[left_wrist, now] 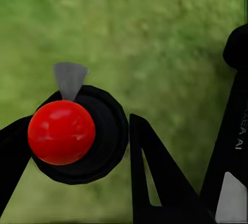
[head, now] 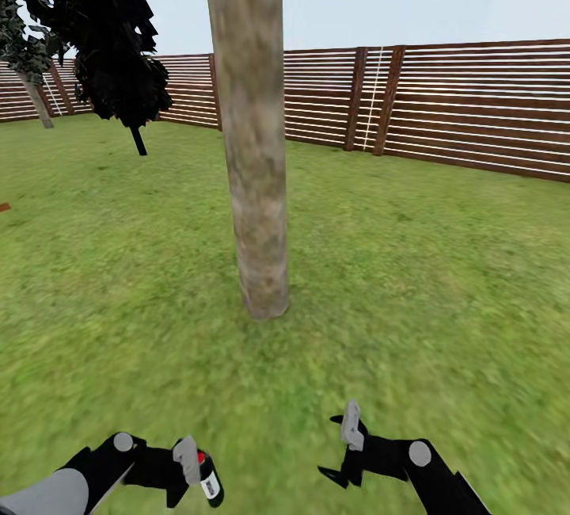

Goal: In the garden, pick up the pesticide atomizer on the floor and spray pesticide onto both trees until each tree trunk is fully covered.

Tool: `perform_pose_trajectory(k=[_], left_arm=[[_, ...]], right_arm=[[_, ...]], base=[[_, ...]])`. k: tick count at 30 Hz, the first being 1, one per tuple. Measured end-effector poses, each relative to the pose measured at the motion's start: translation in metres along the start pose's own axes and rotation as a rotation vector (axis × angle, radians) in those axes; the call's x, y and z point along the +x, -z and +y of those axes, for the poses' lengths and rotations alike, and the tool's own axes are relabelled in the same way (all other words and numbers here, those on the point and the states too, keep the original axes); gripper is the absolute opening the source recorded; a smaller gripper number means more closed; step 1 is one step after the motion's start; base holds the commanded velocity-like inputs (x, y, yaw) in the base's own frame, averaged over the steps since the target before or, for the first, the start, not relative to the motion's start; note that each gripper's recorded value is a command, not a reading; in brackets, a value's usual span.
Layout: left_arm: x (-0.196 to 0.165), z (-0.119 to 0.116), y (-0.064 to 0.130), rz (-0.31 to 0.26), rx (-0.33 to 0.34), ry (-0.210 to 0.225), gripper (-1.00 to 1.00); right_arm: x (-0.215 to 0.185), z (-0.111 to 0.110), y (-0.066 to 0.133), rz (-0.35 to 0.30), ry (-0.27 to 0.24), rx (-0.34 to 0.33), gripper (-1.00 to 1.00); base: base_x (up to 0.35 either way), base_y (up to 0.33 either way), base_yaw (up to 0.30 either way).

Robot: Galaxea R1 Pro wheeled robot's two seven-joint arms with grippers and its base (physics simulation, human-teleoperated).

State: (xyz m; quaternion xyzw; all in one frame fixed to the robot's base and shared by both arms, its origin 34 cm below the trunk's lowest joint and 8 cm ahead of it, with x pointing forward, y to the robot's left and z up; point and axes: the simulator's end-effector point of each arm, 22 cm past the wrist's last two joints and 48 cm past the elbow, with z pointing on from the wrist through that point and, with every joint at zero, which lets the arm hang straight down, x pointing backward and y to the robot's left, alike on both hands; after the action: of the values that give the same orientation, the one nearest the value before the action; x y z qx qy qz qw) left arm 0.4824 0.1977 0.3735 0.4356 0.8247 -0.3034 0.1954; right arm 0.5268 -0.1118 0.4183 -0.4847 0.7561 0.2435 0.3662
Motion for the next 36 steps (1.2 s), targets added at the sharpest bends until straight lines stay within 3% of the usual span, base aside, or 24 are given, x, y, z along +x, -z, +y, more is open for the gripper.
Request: perform_pose_trajectory(k=[1,2,3,7,9,13,17,21,27,32,36], left_arm=[[0.000,-0.002,-0.001,0.004,0.006,-0.005,-1.00],[0.001,-0.005,-0.003,0.015,0.016,-0.017,-1.00],[0.007,-0.009,-0.005,0.046,0.032,-0.041,-1.00],[0.008,-0.012,-0.007,0.060,0.043,-0.058,-1.00],[0.008,-0.018,-0.012,0.077,0.059,-0.078,-1.00],[-0.004,-0.021,-0.020,0.092,0.074,-0.128,-1.00],[-0.014,-0.033,-0.033,0.124,0.103,-0.167,-1.00],[-0.038,-0.045,-0.048,0.106,0.124,-0.208,-1.00],[-0.056,-0.058,-0.062,0.081,0.145,-0.229,-1.00],[-0.063,-0.076,-0.076,0.107,0.179,-0.281,-1.00],[-0.072,-0.081,-0.081,0.102,0.181,-0.287,-1.00]], right_arm=[[-0.001,0.000,0.000,-0.002,0.002,-0.004,1.00],[-0.006,0.003,-0.002,-0.010,0.008,-0.014,-1.00],[-0.019,0.018,-0.010,-0.033,0.010,-0.063,-1.00],[-0.036,0.039,-0.028,-0.042,0.031,-0.109,-1.00],[-0.035,0.048,-0.034,-0.014,0.063,-0.135,-1.00],[-0.052,0.065,-0.048,-0.029,0.080,-0.165,-1.00],[-0.055,0.067,-0.051,-0.033,0.081,-0.169,-1.00],[-0.056,0.068,-0.051,-0.034,0.082,-0.169,-1.00],[-0.056,0.068,-0.051,-0.034,0.082,-0.169,-1.00],[-0.056,0.067,-0.051,-0.035,0.081,-0.168,-1.00],[-0.056,0.067,-0.051,-0.037,0.081,-0.167,-1.00]], base=[[0.000,0.000,0.000],[0.000,0.000,0.000],[0.000,0.000,0.000],[0.000,0.000,0.000],[0.000,0.000,0.000],[0.000,0.000,0.000],[0.000,0.000,0.000],[0.000,0.000,0.000],[0.000,0.000,0.000],[0.000,0.000,0.000],[0.000,0.000,0.000]])
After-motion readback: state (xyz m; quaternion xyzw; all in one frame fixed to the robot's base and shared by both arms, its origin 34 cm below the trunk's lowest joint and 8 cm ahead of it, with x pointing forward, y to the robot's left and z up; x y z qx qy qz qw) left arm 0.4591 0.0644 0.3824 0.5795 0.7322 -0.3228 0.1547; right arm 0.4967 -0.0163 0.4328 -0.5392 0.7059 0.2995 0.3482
